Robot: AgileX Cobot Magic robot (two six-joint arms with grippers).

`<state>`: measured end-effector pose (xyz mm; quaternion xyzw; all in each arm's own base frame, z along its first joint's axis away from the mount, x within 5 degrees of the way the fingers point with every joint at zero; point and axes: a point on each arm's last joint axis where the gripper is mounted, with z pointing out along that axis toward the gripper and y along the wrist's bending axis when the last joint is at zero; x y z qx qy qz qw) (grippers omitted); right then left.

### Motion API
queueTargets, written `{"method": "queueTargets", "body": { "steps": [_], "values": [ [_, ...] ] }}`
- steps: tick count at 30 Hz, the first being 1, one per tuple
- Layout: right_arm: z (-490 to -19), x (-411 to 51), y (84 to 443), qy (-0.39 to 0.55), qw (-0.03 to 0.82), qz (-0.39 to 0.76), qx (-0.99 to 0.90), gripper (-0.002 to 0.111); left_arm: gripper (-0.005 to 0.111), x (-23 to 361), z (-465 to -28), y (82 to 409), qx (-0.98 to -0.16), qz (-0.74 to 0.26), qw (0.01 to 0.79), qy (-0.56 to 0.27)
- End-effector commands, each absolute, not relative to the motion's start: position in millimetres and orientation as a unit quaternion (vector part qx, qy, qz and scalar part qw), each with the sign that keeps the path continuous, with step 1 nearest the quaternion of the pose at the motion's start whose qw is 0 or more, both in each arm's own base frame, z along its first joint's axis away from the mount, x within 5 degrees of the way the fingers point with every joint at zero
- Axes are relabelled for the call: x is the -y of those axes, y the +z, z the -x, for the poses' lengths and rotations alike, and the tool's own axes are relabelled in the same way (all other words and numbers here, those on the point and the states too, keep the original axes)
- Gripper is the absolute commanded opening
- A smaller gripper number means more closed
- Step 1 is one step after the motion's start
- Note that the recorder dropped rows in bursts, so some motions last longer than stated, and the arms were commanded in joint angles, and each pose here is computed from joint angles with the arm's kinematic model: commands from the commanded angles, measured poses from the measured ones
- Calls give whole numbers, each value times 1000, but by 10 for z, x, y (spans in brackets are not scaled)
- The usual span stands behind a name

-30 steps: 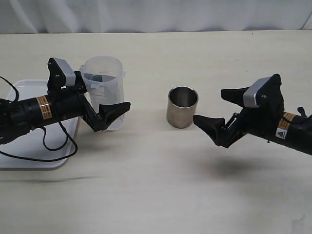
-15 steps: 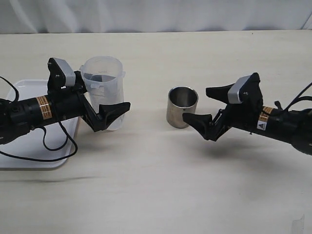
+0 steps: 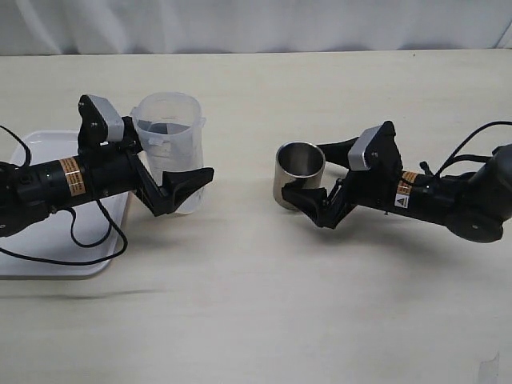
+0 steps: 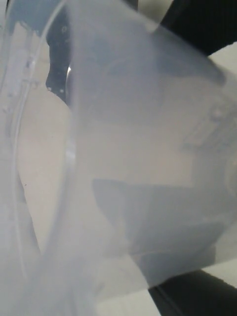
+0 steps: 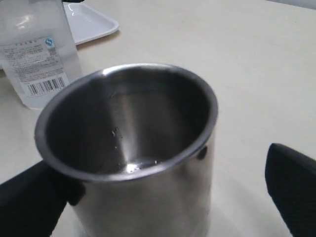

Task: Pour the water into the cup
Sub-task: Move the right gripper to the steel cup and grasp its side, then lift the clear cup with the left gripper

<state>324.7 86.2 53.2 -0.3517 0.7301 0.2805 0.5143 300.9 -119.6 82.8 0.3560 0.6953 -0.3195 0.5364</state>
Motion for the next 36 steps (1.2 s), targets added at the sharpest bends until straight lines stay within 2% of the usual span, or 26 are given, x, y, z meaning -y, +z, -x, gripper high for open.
{"method": "queueTargets", "body": {
  "steps": [1,29,30,32,33,36],
  "values": [
    [-3302,-885,508,288,521,357,-719,102,105,1204,-3028,849,-690,-351,545,-322],
    [-3289,-916,510,305,522,375,-703,101,105,1204,-3028,849,-690,-351,545,-322],
    [-3289,-916,510,305,522,375,-703,98,105,1204,-3028,849,-690,-351,545,-322],
    [-3289,-916,510,305,522,375,-703,85,105,1204,-3028,849,-690,-351,545,-322],
    [-3289,-916,510,305,522,375,-703,75,105,1204,-3028,849,-690,-351,545,-322],
    [-3289,-915,505,303,521,376,-704,55,105,1204,-3028,849,-690,-351,545,-322]
  ]
}}
